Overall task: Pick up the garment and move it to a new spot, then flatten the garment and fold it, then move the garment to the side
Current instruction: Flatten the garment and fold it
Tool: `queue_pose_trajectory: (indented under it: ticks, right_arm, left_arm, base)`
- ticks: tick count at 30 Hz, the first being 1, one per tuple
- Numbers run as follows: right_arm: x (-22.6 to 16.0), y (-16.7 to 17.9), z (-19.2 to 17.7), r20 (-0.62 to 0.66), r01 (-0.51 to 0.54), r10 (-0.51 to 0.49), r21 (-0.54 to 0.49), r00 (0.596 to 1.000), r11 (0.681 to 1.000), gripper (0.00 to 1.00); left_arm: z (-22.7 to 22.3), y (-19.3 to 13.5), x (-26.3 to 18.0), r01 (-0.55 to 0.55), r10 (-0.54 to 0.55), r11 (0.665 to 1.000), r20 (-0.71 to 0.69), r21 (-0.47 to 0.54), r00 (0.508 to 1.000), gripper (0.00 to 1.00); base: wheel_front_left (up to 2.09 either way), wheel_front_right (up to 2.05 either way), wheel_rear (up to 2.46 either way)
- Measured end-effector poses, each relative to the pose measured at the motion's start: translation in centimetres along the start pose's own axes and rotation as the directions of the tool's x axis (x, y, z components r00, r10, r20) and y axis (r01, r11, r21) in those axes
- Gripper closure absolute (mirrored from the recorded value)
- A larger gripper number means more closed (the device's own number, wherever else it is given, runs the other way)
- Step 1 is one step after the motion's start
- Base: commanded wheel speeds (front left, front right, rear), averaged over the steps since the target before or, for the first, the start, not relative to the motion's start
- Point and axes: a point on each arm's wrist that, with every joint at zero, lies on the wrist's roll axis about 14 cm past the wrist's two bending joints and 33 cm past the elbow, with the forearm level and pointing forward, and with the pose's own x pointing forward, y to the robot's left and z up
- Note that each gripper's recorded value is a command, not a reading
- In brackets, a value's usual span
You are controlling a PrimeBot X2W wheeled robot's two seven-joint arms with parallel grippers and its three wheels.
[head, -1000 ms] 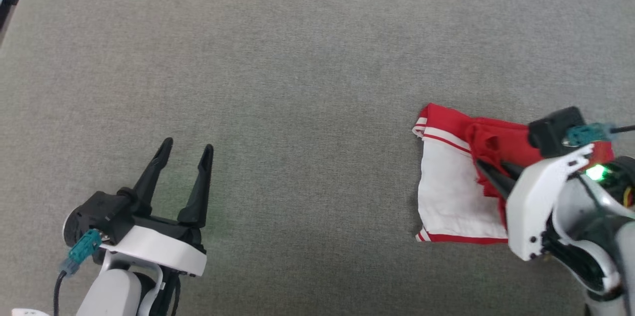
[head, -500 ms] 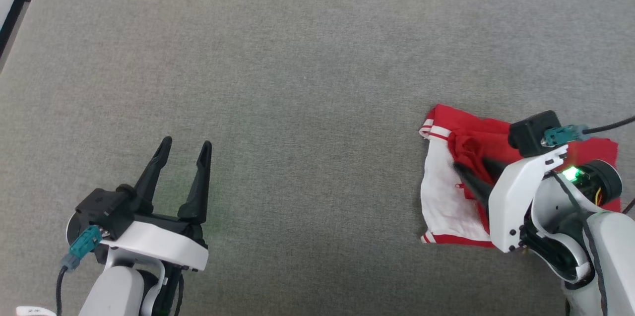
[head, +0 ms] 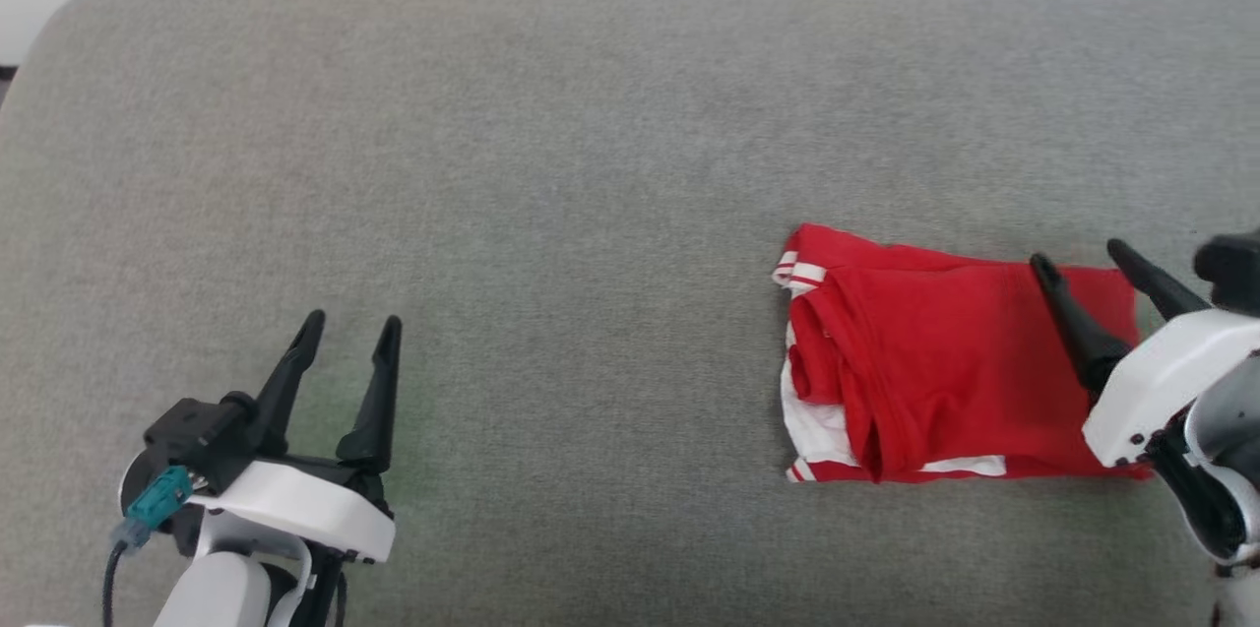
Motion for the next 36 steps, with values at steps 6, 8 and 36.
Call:
queue_pose_trajectory:
  ticks: [6,8,36]
  right_arm:
    - [-2.0,-3.4,1.1,0.229,0.126,-0.131,0.037,0.965,0.991,0.0]
    - [-2.7,-3.5,1.3,0.286,0.139,-0.142,0.029,0.948,0.99,0.0]
    - [-9.6,-4.0,-1.0,0.391,0.259,-0.287,0.125,0.874,0.958,0.0]
  left_arm:
    - [-0.4,-0.2,0.2,0.003,-0.003,1.0,-0.012,-0.004,1.0,0.0]
    - [-0.2,-0.3,0.2,0.004,-0.004,1.0,-0.006,-0.006,1.0,0.0]
    - [2.1,2.3,-5.3,-0.112,0.109,0.993,0.075,0.035,0.991,0.0]
  base:
    - [0.0,0.0,0.0]
    - [0.0,0.0,0.0]
    - [0.0,0.0,0.0]
